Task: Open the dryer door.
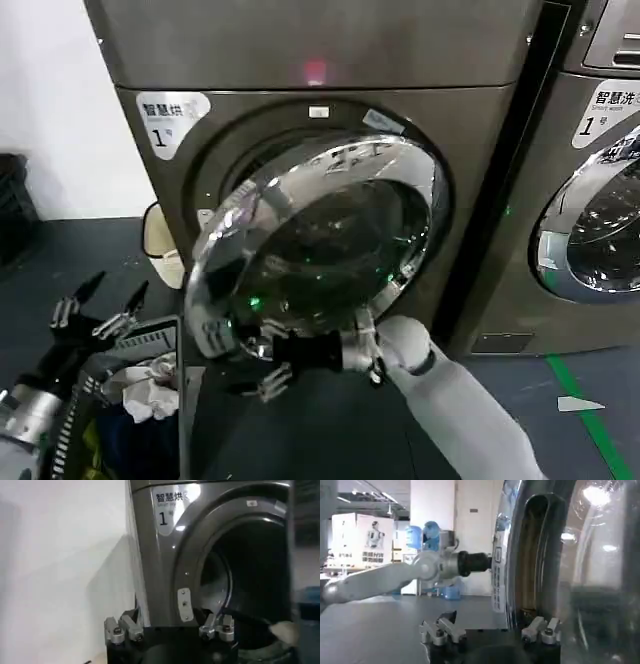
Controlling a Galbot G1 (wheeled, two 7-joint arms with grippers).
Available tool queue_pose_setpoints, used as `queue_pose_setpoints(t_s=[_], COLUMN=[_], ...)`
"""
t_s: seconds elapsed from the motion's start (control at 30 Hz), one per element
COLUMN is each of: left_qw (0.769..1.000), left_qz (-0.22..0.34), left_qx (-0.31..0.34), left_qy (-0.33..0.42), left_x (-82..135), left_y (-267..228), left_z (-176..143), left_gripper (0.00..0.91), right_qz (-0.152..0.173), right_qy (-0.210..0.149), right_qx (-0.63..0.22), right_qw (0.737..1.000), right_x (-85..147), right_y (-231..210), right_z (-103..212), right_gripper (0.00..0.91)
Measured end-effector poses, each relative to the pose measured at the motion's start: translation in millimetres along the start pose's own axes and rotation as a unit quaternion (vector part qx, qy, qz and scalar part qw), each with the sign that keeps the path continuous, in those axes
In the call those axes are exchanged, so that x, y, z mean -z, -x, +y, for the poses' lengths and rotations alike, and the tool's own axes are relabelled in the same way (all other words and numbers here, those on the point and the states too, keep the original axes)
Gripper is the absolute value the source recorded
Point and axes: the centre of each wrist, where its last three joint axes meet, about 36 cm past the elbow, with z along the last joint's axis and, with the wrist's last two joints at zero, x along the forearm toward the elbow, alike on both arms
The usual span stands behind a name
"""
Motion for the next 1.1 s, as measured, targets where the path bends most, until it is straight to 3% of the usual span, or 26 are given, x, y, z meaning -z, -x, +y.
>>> queue_pose_setpoints(t_s=[0.27,0.63,1.1], left_qw=[0.999,0.993,0.973], left_qz=[-0.008,-0.012,0.022], left_qx=[-0.039,-0.114,-0.226], left_qy=[-0.012,-0.036,-0.037], left_x=[9.4,28.6,28.2], left_y=[12.8,36.5,52.3], left_z=[-0.4,-0.3,-15.8], left_gripper=[0.907,0.907,0.907], right_qz=[0.003,0.032,0.052], right_qy=[-0.001,0.013,0.021], right_qx=[0.043,0.098,0.06], right_qw=[0.999,0.995,0.997], right_x=[-3.8,-10.4,-9.2], right_y=[-29.5,-56.6,-119.3], right_z=[11.3,26.4,51.4], right_gripper=[0.907,0.907,0.907])
